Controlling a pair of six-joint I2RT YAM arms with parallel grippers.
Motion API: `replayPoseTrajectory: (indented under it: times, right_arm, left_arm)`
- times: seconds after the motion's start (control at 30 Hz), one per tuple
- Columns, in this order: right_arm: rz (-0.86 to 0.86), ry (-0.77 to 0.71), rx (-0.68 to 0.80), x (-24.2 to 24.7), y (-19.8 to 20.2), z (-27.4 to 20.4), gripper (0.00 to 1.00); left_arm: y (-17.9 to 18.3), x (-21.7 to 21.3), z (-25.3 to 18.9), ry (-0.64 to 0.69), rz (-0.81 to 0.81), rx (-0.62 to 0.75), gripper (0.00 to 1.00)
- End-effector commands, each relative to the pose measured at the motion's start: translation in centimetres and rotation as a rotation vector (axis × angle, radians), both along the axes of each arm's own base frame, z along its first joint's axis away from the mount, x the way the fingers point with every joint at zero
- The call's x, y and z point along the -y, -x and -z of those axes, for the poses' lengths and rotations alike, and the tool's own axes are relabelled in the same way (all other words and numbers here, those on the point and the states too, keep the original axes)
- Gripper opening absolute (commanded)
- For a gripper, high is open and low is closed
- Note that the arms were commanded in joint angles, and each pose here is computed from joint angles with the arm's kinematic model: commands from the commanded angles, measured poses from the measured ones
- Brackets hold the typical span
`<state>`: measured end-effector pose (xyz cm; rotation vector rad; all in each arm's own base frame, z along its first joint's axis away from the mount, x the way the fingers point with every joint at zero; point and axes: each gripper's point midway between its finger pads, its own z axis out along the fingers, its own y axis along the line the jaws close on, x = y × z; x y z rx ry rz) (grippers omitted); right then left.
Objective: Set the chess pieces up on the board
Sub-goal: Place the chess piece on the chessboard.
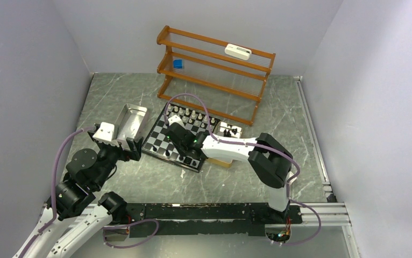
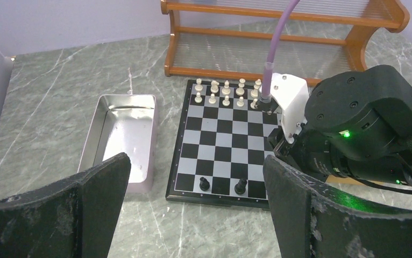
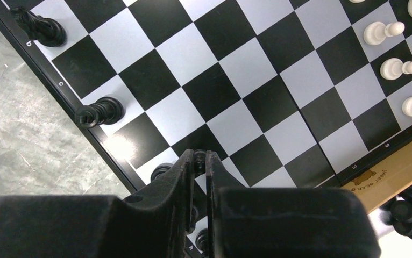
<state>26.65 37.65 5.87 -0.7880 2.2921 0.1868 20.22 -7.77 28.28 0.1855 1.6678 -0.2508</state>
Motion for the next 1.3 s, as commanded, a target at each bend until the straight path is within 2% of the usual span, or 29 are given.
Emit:
replayPoseTrajectory:
  times: [0.0, 0.6, 1.0, 1.27]
  right_arm:
    - [0.009, 0.003, 0.02, -0.6, -0.5, 0.3, 0.15]
    - [0.013, 0.017, 0.01, -0.5, -0.5, 1.2, 0.16]
    - [0.023, 0.0, 0.018, -0.5, -0.5, 0.5, 0.25]
    - [0.039, -0.02, 0.045, -0.4, -0.9, -1.1, 0.34]
  left_arm:
    - [-0.1, -0.1, -0.3, 0.003, -0.006, 0.015, 0.97]
    - [0.0, -0.1, -0.3, 0.003, -0.004, 0.018, 0.97]
    - [-0.1, 0.0, -0.3, 0.002, -0.001, 0.015, 0.97]
    - [-0.1, 0.0, -0.3, 0.001, -0.001, 0.016, 0.98]
